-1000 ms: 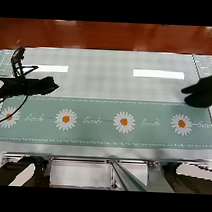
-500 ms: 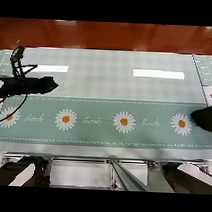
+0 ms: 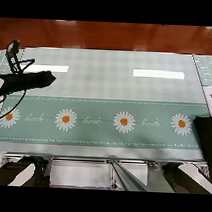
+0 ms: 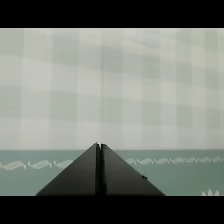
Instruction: Fold the shirts.
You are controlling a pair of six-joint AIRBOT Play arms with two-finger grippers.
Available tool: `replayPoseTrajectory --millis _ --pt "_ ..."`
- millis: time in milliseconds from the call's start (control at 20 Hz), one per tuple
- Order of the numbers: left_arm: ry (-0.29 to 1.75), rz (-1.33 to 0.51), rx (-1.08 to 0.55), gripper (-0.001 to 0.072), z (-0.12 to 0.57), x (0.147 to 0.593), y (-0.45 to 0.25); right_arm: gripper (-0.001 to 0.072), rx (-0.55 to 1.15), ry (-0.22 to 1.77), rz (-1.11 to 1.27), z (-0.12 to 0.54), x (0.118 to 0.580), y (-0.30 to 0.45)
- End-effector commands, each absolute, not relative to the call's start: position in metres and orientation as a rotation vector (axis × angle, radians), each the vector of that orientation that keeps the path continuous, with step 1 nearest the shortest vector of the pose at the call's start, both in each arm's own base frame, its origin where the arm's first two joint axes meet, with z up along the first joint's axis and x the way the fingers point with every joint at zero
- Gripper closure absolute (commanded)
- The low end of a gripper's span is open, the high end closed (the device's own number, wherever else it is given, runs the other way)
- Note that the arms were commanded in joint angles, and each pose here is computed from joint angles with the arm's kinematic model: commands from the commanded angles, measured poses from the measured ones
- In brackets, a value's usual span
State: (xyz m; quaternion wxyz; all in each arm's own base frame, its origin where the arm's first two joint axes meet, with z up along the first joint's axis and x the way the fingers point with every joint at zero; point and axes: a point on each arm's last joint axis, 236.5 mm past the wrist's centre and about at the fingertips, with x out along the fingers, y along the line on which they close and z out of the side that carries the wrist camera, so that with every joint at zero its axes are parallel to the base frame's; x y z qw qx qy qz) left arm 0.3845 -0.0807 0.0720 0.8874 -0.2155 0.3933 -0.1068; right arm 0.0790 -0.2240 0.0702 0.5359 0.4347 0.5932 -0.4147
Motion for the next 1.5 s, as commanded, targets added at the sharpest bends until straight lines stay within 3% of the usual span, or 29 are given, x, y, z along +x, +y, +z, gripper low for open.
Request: replayPoseTrajectory --millis 0,100,200,300,400,500,700,1450 --pt "0.599 -0.165 -0.442 0.0676 0.120 0.424 -0.061 0.0682 1.138 0.957 -0.519 0.105 0.227 -0.208" --pt "0.558 -0.214 -0.424 0.0677 0.153 0.445 -0.075 0.0682 1.041 0.651 -0.081 0.181 0.343 -0.149" --pt "0.649 -0.344 -0.319 0.0677 0.158 0.454 -0.113 0.0683 0.783 0.679 0.046 0.186 0.397 -0.081" --pt "0.831 -0.382 -0.158 0.0677 0.118 0.449 -0.120 0.0683 0.410 0.885 0.092 0.136 0.411 -0.016" --pt "1.057 -0.280 -0.186 0.0676 0.064 0.427 -0.101 0.0682 0.037 1.090 0.048 0.077 0.403 0.010" --pt "1.159 -0.227 -0.191 0.0676 0.031 0.410 -0.088 0.0682 -0.187 1.214 -0.041 0.042 0.397 0.008" --pt "1.201 -0.214 -0.203 0.0676 0.021 0.400 -0.082 0.0682 -0.161 1.333 -0.057 0.008 0.389 0.017" --pt "1.202 -0.214 -0.203 0.0676 0.019 0.401 -0.082 0.0682 -0.178 1.328 -0.066 0.009 0.390 0.013"
